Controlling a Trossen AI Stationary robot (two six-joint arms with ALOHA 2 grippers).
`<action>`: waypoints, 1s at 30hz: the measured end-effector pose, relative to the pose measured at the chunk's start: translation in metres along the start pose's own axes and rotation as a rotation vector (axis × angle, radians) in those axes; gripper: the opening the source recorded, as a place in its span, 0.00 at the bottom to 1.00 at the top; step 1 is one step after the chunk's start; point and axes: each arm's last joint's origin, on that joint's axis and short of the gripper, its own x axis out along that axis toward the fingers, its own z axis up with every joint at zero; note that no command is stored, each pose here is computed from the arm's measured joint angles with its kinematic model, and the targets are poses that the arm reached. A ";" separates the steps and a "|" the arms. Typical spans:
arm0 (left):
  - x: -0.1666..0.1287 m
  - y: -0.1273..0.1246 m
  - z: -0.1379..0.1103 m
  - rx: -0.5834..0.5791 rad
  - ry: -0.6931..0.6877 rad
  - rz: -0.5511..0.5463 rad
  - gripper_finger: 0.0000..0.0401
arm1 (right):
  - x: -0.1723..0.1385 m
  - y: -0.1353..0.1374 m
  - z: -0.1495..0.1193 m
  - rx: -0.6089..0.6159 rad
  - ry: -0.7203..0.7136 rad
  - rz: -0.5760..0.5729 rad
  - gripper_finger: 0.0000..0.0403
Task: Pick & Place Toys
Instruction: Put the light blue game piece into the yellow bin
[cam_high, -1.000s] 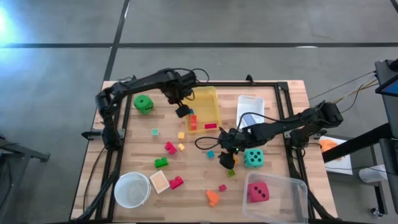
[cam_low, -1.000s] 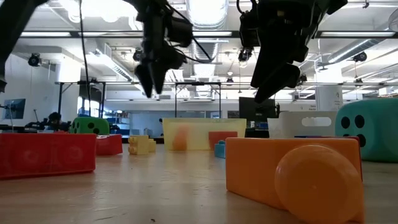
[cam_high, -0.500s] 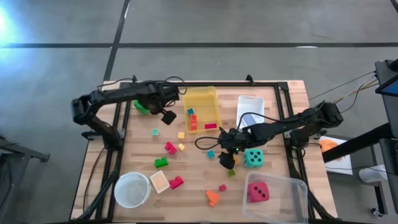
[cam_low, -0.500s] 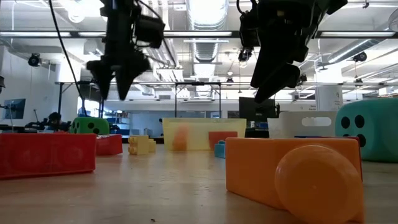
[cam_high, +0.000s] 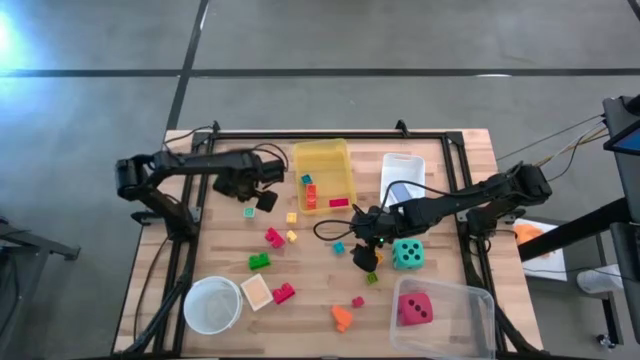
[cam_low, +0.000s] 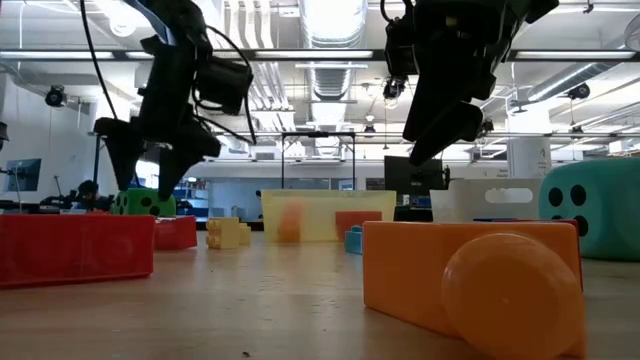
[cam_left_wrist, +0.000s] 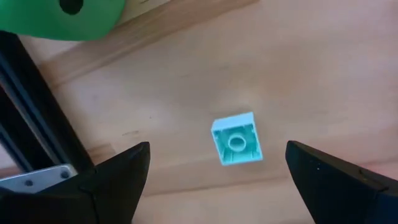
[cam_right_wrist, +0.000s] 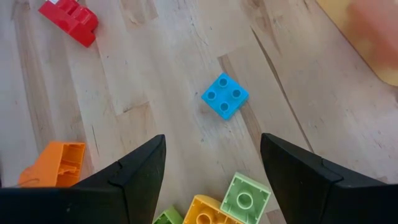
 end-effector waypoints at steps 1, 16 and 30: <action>0.003 -0.001 -0.002 -0.005 -0.001 0.001 0.94 | 0.000 0.000 0.000 0.000 0.000 0.000 0.63; 0.024 -0.006 -0.013 -0.053 -0.015 -0.020 0.84 | 0.000 0.000 0.000 0.000 -0.001 0.000 0.63; 0.051 -0.002 -0.020 -0.091 0.028 -0.066 0.67 | 0.000 0.000 0.000 0.000 -0.001 0.000 0.63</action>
